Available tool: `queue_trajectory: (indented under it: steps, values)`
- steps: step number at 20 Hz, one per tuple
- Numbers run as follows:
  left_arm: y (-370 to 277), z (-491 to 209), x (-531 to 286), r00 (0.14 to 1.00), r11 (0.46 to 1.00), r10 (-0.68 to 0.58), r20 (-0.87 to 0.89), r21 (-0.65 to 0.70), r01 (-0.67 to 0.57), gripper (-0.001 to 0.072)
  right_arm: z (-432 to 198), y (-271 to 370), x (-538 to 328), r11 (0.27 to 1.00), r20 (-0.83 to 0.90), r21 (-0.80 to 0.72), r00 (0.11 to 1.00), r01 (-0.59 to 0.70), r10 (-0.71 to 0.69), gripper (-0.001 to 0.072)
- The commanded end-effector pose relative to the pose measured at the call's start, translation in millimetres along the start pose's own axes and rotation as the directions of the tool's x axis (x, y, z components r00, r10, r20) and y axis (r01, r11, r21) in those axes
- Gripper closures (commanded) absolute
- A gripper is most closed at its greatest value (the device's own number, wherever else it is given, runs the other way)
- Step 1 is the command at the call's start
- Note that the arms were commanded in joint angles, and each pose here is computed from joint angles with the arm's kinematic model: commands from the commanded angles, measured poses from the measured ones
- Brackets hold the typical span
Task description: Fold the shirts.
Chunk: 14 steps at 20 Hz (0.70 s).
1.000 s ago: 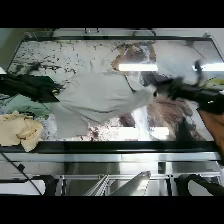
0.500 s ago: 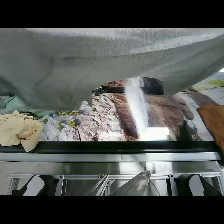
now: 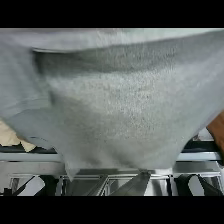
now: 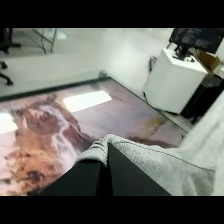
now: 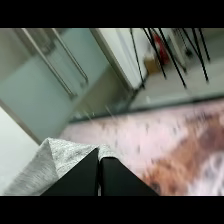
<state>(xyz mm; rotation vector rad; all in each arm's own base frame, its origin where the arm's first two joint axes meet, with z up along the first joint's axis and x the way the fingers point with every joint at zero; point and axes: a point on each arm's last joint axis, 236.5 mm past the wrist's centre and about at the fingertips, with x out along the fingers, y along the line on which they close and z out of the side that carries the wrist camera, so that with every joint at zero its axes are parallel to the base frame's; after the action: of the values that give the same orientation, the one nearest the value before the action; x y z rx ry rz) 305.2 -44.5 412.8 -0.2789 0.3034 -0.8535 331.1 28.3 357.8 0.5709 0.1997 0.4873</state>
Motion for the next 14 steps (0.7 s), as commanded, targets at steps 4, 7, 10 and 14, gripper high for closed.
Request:
queue_trajectory:
  steps: [4,7,10,14]
  values:
    - [163,-198,129,0.845,0.941,0.039,-0.534,-0.264,-0.210,0.0689,-165,-174,73,0.914,-0.346,0.249,0.911,0.321,-0.226,0.0701]
    - [226,-289,163,0.743,0.900,0.005,-0.670,-0.320,-0.295,0.0693,-235,-242,92,0.841,-0.479,0.341,0.847,0.420,-0.230,0.0701]
    - [259,-352,190,0.658,0.880,-0.091,-0.747,-0.370,-0.299,0.0694,-276,-284,117,0.808,-0.478,0.435,0.862,0.397,-0.167,0.0701]
    - [300,-365,215,0.651,0.873,-0.065,-0.756,-0.359,-0.330,0.0695,-293,-324,142,0.764,-0.448,0.515,0.882,0.388,-0.146,0.0700]
